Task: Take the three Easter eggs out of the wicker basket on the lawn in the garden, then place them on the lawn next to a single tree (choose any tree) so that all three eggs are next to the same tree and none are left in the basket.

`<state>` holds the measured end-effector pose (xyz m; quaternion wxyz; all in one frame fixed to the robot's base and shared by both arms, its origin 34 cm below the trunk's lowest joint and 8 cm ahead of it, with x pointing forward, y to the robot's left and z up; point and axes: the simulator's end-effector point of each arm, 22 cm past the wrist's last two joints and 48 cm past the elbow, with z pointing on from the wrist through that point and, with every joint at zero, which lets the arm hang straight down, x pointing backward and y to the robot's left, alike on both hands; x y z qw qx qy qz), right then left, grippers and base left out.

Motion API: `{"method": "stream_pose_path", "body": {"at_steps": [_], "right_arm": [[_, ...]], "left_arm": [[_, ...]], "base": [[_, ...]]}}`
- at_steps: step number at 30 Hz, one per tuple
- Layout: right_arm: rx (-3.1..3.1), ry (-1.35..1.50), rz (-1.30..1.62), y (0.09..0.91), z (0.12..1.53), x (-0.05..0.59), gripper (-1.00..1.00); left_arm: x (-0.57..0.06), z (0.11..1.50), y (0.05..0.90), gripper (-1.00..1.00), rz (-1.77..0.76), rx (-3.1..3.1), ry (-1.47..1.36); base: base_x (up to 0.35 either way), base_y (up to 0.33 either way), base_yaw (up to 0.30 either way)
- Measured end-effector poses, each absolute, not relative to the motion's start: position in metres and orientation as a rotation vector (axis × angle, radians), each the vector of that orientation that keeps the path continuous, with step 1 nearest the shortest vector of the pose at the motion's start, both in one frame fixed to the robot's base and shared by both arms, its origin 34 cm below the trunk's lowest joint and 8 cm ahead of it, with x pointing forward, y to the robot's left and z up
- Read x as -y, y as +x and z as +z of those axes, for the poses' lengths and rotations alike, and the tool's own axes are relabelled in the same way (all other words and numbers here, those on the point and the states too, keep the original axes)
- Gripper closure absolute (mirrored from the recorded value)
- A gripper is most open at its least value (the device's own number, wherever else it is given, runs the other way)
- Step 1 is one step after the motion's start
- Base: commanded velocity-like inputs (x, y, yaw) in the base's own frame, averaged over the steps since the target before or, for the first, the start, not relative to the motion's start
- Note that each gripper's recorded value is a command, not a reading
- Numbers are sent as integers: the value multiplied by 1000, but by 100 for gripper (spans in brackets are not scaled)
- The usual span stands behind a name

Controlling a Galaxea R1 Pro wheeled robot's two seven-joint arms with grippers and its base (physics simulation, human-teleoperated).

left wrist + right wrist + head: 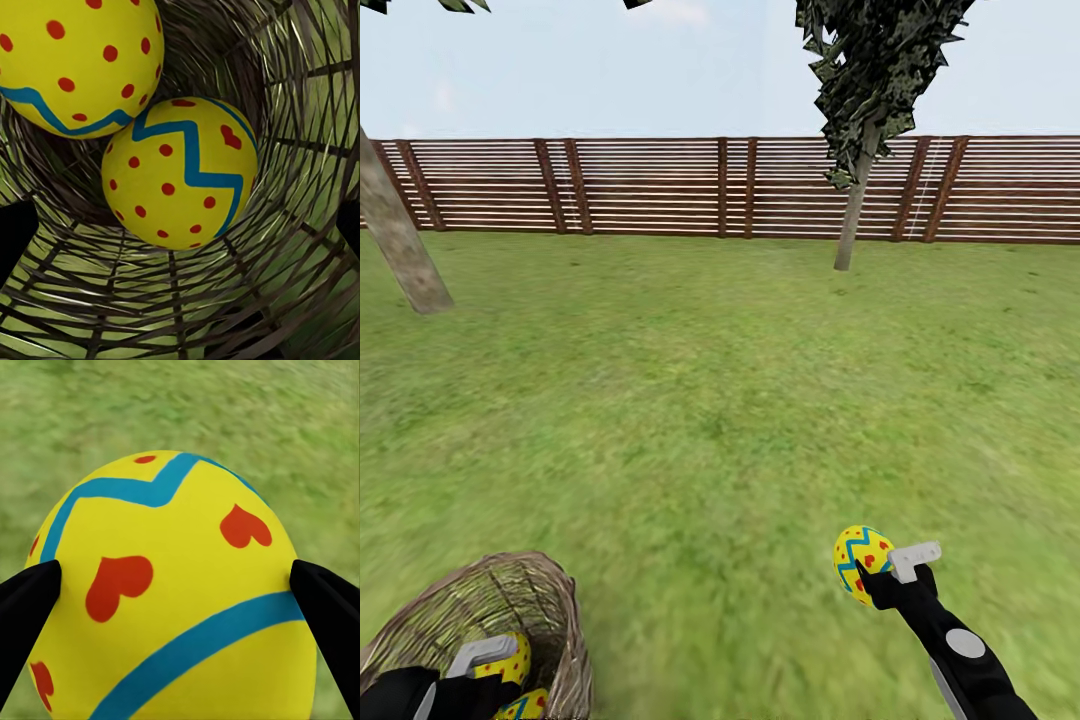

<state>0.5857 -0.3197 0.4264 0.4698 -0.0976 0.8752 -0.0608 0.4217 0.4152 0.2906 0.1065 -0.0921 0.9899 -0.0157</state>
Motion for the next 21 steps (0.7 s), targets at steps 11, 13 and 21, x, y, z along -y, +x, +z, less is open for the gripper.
{"method": "stream_pose_path", "body": {"at_steps": [11,13,21], "right_arm": [[-2173,-270,-181,572,389,324,100],[-2181,-272,-178,571,384,324,100],[-2209,-277,-174,568,369,324,100]], "left_arm": [[-415,266,415,-100,-46,-2915,-271],[-415,263,413,-100,-46,-2923,-272],[-414,253,406,-100,-44,-2951,-274]], "base": [[0,0,0],[0,0,0],[0,0,0]]}}
